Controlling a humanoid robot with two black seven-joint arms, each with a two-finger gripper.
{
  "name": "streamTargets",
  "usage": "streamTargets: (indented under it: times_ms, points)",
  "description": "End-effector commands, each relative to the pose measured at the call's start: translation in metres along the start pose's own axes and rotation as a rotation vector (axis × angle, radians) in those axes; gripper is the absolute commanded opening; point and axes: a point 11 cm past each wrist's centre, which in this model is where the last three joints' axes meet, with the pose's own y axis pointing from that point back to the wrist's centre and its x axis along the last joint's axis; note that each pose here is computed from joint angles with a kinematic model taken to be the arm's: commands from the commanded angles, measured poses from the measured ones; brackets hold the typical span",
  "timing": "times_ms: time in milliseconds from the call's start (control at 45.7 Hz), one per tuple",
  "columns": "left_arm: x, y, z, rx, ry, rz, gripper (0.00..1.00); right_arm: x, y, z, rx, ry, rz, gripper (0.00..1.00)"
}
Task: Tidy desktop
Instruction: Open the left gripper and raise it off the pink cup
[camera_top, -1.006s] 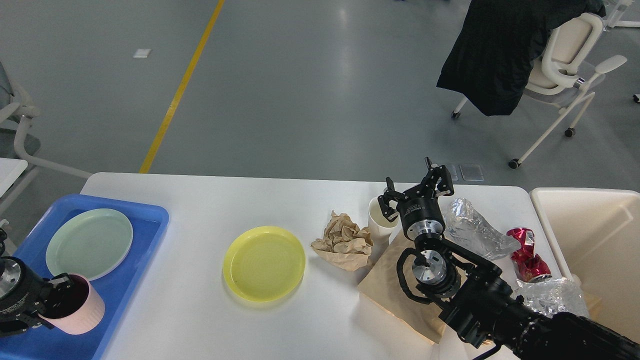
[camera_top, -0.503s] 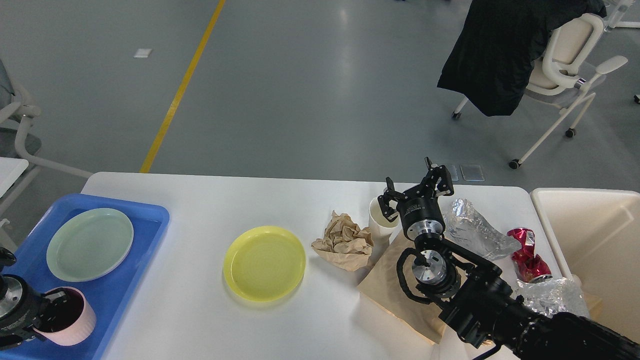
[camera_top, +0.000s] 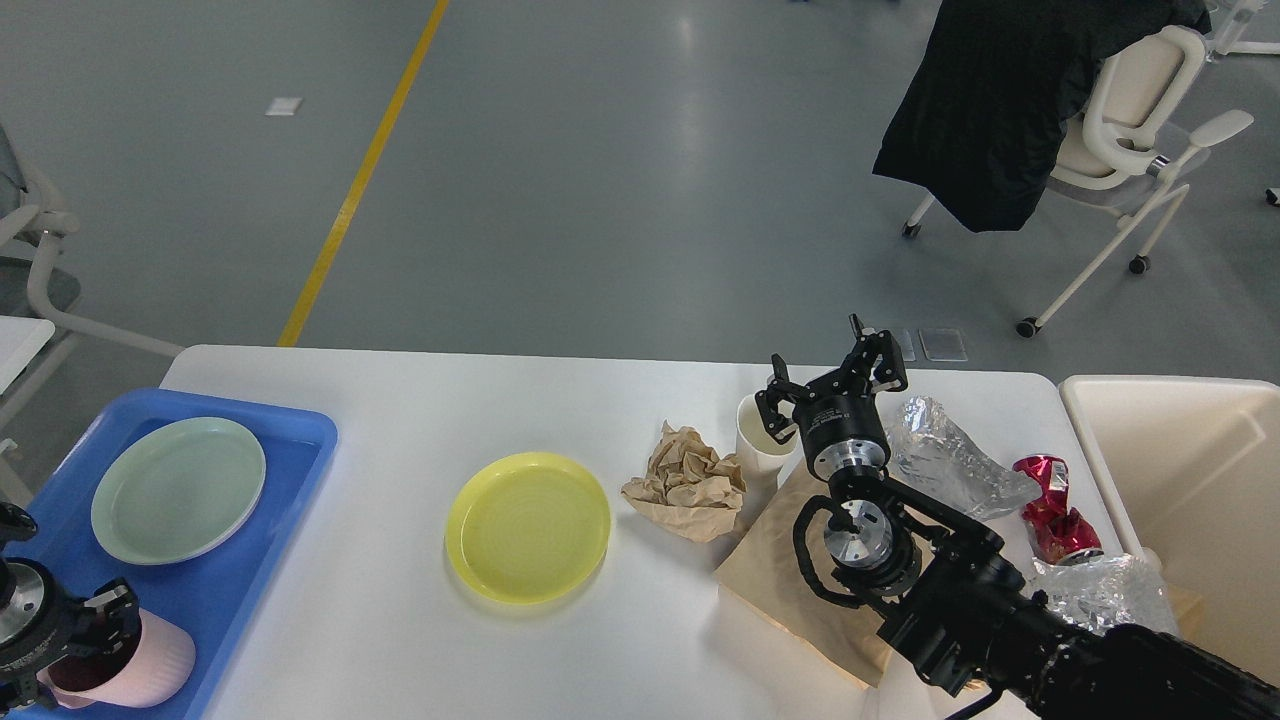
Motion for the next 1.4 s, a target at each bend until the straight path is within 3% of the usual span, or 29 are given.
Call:
streamTargets:
  times_ms: [0,240,503,743,875,1115,1377]
  points:
    - [0.000,0.001,-0.001,0.003,0.000,-0.003,0.81,0.000,0.000,0.000,0.000,0.000,0.000,1.00]
    - [0.015,0.029,0.005,-0.015,-0.006,-0.036,0.84,0.000,0.000,0.000,0.000,0.001,0.001,1.00]
    - [0.035,0.109,0.027,-0.057,-0.100,-0.132,0.84,0.000,0.000,0.000,0.000,0.001,0.001,1.00]
    - [0.033,0.175,0.079,-0.165,-0.249,-0.098,0.83,0.000,0.000,0.000,0.000,0.001,0.001,1.00]
    - [0.022,0.172,0.103,-0.184,-0.265,-0.083,0.79,0.000,0.000,0.000,0.000,0.001,0.001,1.00]
    - [-0.026,0.114,0.145,-0.278,-0.187,-0.162,0.77,0.000,0.000,0.000,0.000,0.001,0.001,1.00]
    - [-0.058,0.071,0.172,-0.236,-0.108,-0.043,0.78,0.000,0.000,0.000,0.000,0.001,0.001,1.00]
